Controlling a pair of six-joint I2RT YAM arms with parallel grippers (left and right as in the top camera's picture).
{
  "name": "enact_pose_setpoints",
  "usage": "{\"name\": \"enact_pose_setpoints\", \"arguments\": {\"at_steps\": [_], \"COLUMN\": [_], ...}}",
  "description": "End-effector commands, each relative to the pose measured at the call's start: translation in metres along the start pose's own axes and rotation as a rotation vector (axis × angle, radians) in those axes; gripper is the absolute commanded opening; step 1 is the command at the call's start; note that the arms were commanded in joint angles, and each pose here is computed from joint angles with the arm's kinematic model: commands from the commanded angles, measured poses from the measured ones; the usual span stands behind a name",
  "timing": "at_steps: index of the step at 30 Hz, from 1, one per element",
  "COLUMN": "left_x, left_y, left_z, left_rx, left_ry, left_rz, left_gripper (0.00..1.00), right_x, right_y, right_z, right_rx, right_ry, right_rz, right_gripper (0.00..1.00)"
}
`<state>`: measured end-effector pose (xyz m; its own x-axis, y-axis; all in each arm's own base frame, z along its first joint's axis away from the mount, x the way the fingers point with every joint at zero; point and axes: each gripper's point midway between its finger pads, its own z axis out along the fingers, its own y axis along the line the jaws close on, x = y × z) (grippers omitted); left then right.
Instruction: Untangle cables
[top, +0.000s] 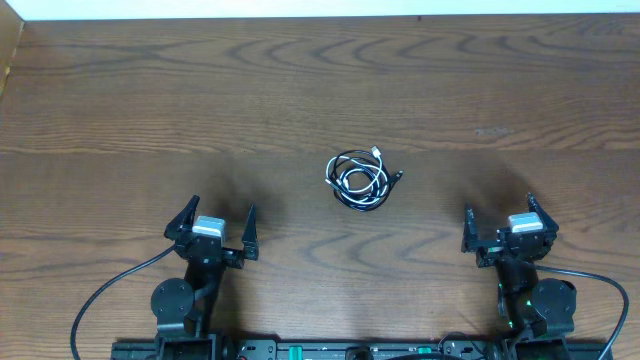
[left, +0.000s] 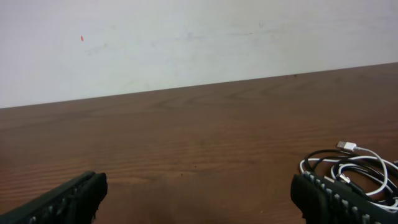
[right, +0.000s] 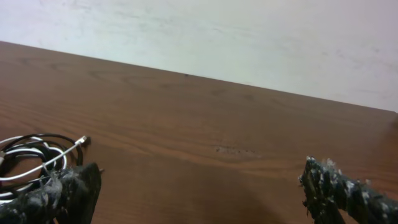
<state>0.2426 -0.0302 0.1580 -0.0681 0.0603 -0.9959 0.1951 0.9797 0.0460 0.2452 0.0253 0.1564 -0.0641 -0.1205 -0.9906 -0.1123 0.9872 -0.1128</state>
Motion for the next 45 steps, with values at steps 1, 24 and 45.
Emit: {"name": "enact_pose_setpoints", "arguments": {"at_steps": [1, 24, 45], "left_x": [0.016, 0.002, -0.023], "left_y": [-0.003, -0.002, 0.012], "left_z": [0.000, 0.001, 0.020], "left_rx": [0.016, 0.011, -0.032], "left_ry": [0.054, -0.003, 0.178], "left_rz": [-0.007, -0.022, -0.195], "left_gripper": [1.00, 1.00, 1.00], "right_x": [0.001, 0.001, 0.001], "right_y": [-0.002, -0.002, -0.002], "right_z": [0.000, 0.000, 0.000], "right_rx": [0.007, 0.007, 0.007], "right_ry": [0.003, 0.003, 0.003], "right_rz": [-0.006, -0.006, -0.007], "right_gripper": [0.99, 0.99, 0.99]}}
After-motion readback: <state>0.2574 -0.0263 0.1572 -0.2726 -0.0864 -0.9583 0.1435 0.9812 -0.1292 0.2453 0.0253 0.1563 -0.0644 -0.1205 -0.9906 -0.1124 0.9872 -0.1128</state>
